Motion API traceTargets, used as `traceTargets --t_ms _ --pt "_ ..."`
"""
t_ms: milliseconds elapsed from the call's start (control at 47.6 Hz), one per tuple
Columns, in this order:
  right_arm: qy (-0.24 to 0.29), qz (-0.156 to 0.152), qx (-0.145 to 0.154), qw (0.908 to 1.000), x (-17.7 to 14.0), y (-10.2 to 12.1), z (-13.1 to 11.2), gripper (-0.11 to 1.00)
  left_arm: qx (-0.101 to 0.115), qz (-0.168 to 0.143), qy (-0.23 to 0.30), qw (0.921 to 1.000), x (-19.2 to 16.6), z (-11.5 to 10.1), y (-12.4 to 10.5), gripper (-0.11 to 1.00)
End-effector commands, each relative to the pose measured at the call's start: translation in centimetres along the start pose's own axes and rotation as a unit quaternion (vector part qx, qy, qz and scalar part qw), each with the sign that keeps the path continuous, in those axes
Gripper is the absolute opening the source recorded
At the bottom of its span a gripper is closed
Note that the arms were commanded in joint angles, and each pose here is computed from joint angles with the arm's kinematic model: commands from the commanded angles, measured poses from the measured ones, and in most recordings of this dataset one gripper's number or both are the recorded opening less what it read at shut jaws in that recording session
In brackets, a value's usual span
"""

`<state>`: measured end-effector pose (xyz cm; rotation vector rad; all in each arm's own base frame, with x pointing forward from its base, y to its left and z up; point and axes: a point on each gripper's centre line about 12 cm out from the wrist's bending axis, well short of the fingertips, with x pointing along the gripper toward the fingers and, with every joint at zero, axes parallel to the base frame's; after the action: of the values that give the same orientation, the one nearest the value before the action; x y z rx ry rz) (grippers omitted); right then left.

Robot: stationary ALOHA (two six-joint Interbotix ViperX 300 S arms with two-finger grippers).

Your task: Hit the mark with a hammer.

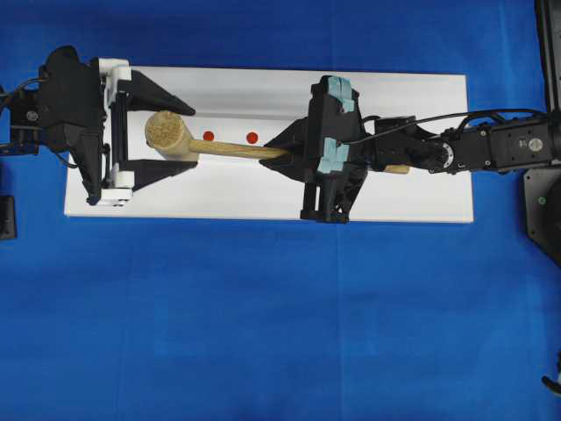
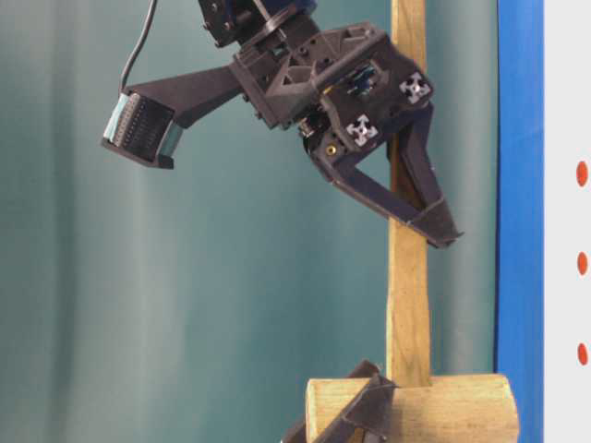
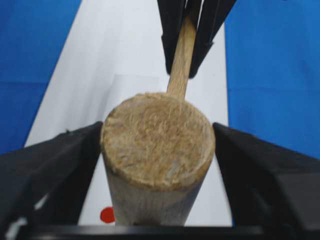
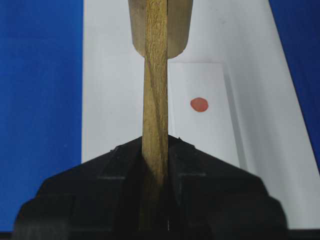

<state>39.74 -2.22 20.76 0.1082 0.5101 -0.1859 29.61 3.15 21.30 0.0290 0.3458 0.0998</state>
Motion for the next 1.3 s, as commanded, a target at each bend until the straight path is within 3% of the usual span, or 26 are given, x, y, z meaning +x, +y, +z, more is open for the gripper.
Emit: traceTargets --t_ms 0,84,105,378,735,861,966,1050,1113,1218,1281 --pt "-0.027 0.003 -0.003 0.9996 -0.54 0.22 1.91 0.02 -0.002 0.002 -0.013 0.9999 -0.08 1.04 0.15 0.7" --pt "-0.027 0.003 -0.004 0.9996 -0.55 0.29 1.97 0.02 0.003 0.002 -0.014 0.9999 -0.08 1.06 0.15 0.46" --pt "-0.027 0.004 -0.005 0.9996 -0.55 0.31 1.96 0.02 0.003 0.002 -0.014 0.9999 -0.08 1.08 0.15 0.45" --pt "-0.021 0.022 -0.013 0.9994 -0.76 0.72 1.91 0.02 0.004 0.004 -0.019 0.9998 -0.1 1.25 0.25 0.46" --pt "-0.022 0.02 -0.013 0.9995 -0.85 0.65 1.84 0.02 -0.003 0.004 -0.015 0.9999 -0.15 1.09 0.24 0.46" --pt "-0.022 0.019 -0.013 0.9995 -0.85 0.68 1.85 0.24 -0.013 0.004 -0.014 0.9998 -0.19 1.05 0.25 0.46" --pt "-0.025 0.013 -0.015 0.9995 -0.82 0.56 1.84 0.56 -0.044 0.003 -0.01 0.999 -0.14 1.12 0.21 0.46" --pt "-0.033 0.007 -0.029 0.999 -0.95 0.69 2.0 0.81 -0.09 0.003 -0.005 0.9959 -0.16 1.18 0.25 0.46" --pt "-0.042 0.001 -0.048 0.998 -1.11 0.92 2.12 0.93 -0.128 0.003 -0.003 0.9918 -0.28 1.19 0.25 0.46" --pt "-0.052 -0.006 -0.07 0.9962 -1.19 1.16 2.34 0.89 -0.209 0.002 -0.001 0.978 -0.56 1.29 0.2 0.46" --pt "-0.055 -0.009 -0.084 0.995 -1.25 1.17 2.39 0.9 -0.259 0.003 -0.001 0.9659 -0.73 1.28 0.25 0.46"
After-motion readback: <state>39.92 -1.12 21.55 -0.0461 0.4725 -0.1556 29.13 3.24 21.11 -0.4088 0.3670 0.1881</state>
